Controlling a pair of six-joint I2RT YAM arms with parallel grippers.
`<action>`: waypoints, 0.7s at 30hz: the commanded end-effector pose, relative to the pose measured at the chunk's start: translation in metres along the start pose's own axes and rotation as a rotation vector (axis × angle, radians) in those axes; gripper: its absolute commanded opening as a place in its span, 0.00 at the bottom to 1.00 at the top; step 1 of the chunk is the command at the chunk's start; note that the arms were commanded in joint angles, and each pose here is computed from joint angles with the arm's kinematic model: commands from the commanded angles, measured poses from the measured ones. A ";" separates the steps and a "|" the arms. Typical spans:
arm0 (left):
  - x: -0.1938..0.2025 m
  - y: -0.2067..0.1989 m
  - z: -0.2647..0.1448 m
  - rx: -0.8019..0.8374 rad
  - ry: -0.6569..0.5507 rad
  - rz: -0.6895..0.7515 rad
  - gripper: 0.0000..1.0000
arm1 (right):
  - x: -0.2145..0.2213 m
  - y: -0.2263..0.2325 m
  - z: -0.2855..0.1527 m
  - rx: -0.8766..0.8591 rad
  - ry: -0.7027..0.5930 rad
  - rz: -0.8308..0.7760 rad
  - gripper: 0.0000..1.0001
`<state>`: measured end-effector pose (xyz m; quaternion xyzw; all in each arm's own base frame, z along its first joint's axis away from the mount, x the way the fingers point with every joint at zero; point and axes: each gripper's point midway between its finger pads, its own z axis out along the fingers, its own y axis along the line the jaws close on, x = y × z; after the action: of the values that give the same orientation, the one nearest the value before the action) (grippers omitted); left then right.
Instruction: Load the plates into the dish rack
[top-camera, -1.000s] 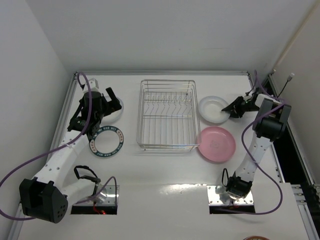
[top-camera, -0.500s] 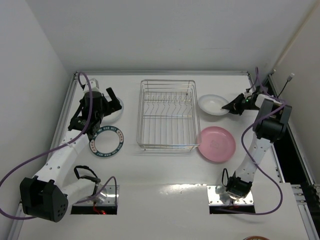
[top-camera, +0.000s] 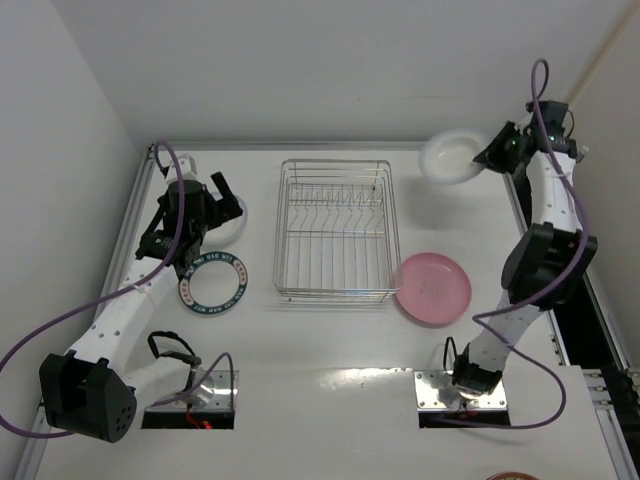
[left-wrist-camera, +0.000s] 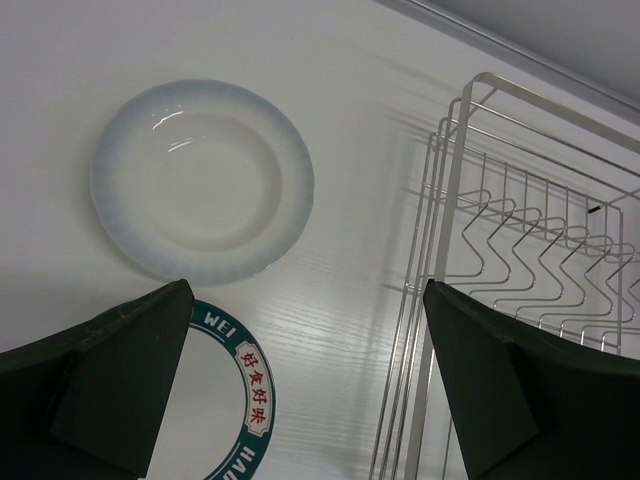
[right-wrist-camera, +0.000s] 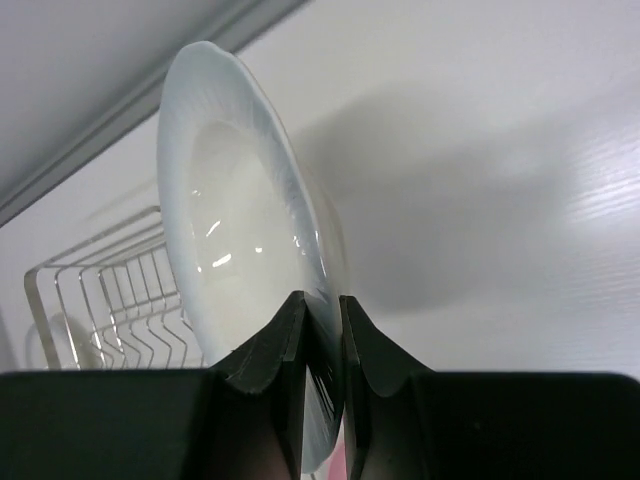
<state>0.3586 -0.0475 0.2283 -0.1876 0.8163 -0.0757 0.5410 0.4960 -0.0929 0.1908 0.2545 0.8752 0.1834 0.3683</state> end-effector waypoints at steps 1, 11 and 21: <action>-0.018 -0.009 -0.004 0.019 -0.041 -0.009 1.00 | -0.018 0.076 -0.054 0.035 -0.127 -0.178 0.00; -0.014 -0.013 -0.005 0.023 -0.032 -0.008 1.00 | 0.022 0.151 -0.076 0.266 -0.151 -0.447 0.00; -0.007 -0.016 -0.005 0.024 -0.014 0.005 1.00 | 0.068 0.163 -0.057 0.422 -0.095 -0.616 0.00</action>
<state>0.3554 -0.0552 0.2201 -0.1783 0.8271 -0.0720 0.5282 0.4540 0.0691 0.2502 0.0525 0.9334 -0.0975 0.3414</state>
